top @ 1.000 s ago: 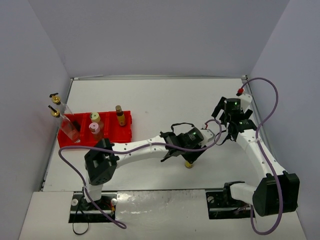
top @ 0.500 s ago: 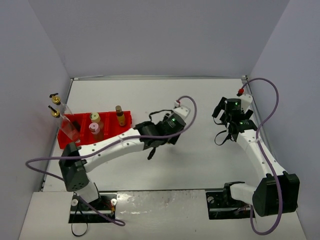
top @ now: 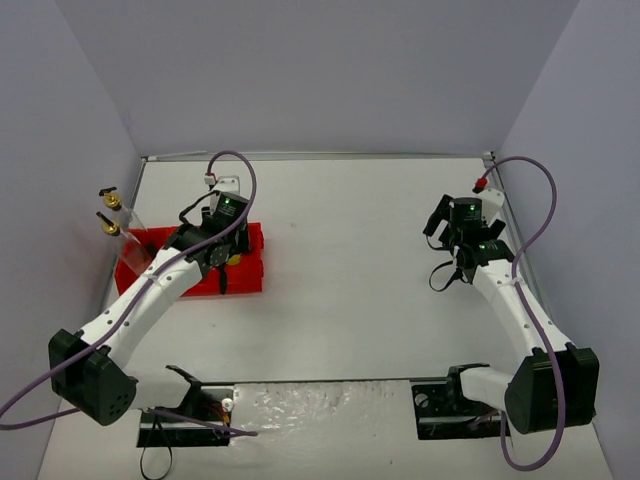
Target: Organize the condiment bottles
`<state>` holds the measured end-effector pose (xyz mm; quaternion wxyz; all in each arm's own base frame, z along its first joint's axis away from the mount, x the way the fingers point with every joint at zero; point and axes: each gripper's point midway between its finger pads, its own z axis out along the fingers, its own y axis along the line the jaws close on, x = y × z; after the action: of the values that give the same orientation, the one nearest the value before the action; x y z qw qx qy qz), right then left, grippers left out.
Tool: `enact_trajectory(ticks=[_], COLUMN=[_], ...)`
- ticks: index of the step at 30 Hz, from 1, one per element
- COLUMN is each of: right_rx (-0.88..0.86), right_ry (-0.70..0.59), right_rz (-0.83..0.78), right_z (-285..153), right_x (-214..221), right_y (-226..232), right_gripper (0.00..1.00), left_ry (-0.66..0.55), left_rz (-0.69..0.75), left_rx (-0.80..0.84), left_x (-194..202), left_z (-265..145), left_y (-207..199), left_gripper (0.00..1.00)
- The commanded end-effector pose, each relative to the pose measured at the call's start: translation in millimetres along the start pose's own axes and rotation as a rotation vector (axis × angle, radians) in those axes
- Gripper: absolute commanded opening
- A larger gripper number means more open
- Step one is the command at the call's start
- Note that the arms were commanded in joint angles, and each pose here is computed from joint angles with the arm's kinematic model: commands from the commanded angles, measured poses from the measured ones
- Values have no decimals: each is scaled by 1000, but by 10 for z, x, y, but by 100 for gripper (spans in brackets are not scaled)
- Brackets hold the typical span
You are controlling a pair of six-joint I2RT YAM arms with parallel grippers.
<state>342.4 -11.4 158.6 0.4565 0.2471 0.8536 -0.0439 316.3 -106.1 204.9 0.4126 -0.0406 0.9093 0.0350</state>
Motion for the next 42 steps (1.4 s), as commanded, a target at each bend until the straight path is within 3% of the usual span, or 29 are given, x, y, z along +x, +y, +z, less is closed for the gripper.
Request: enact_trajectory(ticks=[1, 21, 34, 42], right_rx=[-22, -28, -29, -30], right_ry=[-62, -59, -58, -56], right_rz=[25, 29, 25, 24], right_z=[-27, -27, -15, -6], right_x=[-214, -186, -182, -173], right_y=[67, 66, 71, 74], right_gripper=[100, 100, 100, 100], left_ry=[-78, -11, 20, 27], left_rz=[-107, -114, -102, -104], left_rx=[37, 121, 110, 95], left_x=[-253, -172, -117, -89], left_z=[-12, 602, 772, 702], left_y=[80, -148, -199, -141], left_gripper=[0, 0, 0, 43])
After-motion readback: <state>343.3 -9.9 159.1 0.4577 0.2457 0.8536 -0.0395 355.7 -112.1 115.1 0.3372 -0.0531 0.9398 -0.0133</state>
